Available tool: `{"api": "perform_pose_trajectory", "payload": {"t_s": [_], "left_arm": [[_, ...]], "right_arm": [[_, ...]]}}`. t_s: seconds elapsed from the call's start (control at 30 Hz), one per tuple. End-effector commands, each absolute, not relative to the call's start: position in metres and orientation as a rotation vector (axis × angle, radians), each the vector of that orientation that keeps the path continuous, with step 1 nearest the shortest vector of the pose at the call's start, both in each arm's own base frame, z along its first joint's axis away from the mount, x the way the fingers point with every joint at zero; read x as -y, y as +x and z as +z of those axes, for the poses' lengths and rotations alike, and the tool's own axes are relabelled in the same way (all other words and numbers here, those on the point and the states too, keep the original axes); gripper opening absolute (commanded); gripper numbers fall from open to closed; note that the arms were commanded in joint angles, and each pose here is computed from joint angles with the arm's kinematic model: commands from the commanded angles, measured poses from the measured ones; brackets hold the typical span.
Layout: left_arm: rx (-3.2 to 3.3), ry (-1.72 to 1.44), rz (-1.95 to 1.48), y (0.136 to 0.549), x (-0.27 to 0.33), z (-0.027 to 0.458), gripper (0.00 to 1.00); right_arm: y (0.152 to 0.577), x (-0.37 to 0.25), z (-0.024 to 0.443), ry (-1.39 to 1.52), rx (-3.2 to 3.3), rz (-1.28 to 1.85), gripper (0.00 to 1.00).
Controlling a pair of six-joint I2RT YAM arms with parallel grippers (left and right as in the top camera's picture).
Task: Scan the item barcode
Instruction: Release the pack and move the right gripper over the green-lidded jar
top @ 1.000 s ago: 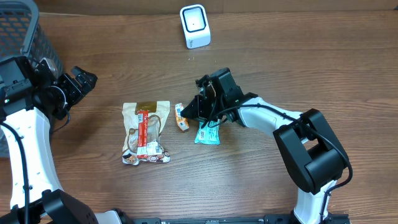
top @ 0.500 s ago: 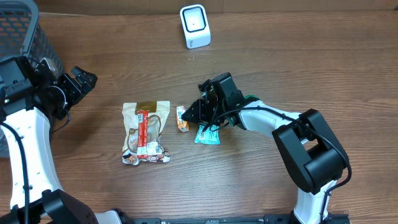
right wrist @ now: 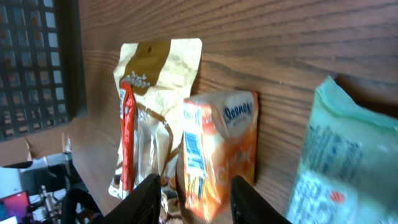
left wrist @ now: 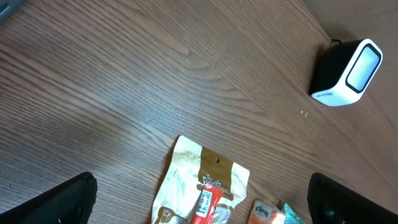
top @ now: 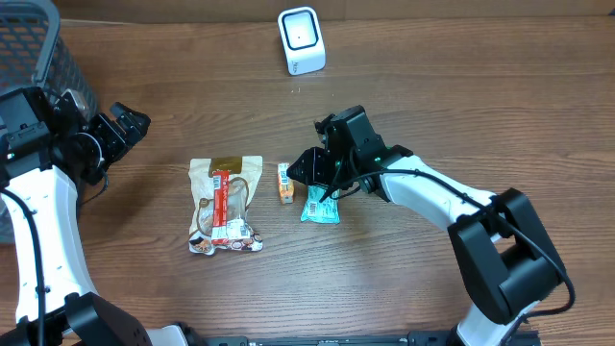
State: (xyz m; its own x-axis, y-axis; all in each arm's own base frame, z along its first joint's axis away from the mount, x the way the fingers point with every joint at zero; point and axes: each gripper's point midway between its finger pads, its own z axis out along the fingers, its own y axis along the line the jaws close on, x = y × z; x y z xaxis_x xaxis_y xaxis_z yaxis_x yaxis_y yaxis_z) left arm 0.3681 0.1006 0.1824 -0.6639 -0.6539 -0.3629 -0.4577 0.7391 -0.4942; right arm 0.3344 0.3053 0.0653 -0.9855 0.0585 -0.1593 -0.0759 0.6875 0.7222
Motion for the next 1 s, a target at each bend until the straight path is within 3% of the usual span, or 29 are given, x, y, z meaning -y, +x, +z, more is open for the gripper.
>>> {"api": "perform_pose_trajectory", "payload": {"t_s": [0.0,0.2,0.47,0.53,0.6,0.63,0.7,0.97], "left_arm": [[-2.388,-0.834,-0.481,0.368,-0.102,0.191,1.0],[-2.388,-0.835,-0.481,0.368,-0.102,0.191,1.0],[-2.388,-0.834,-0.481,0.368,-0.102,0.191,0.99],[-2.388,-0.834,-0.481,0.368,-0.102,0.191,1.0],[-2.388,-0.834,-0.481,0.368,-0.102,0.191,1.0],[-2.388,-0.834,-0.481,0.368,-0.102,0.191,1.0],[-2.388,-0.835,-0.481,0.368,-0.102,0.191,1.0],[-2.388,-0.835,-0.481,0.368,-0.102,0.191,1.0]], "right_arm": [[0.341,-0.3,0.089,-0.062,-2.673,1.124,0.38],[0.345,-0.272,0.118,-0.076,-2.696,0.865,0.4],[0.356,-0.2,0.159,0.118,-2.663,0.535,0.48],[0.356,-0.171,0.158,0.201,-2.68,0.44,0.54],[0.354,-0.142,0.151,0.286,-2.712,0.335,0.74],[0.351,-0.12,0.145,0.354,-2.741,0.262,0.9],[0.345,-0.099,0.138,0.423,-2.774,0.205,0.97],[0.329,-0.058,0.12,0.594,-2.839,0.137,1.0]]}}
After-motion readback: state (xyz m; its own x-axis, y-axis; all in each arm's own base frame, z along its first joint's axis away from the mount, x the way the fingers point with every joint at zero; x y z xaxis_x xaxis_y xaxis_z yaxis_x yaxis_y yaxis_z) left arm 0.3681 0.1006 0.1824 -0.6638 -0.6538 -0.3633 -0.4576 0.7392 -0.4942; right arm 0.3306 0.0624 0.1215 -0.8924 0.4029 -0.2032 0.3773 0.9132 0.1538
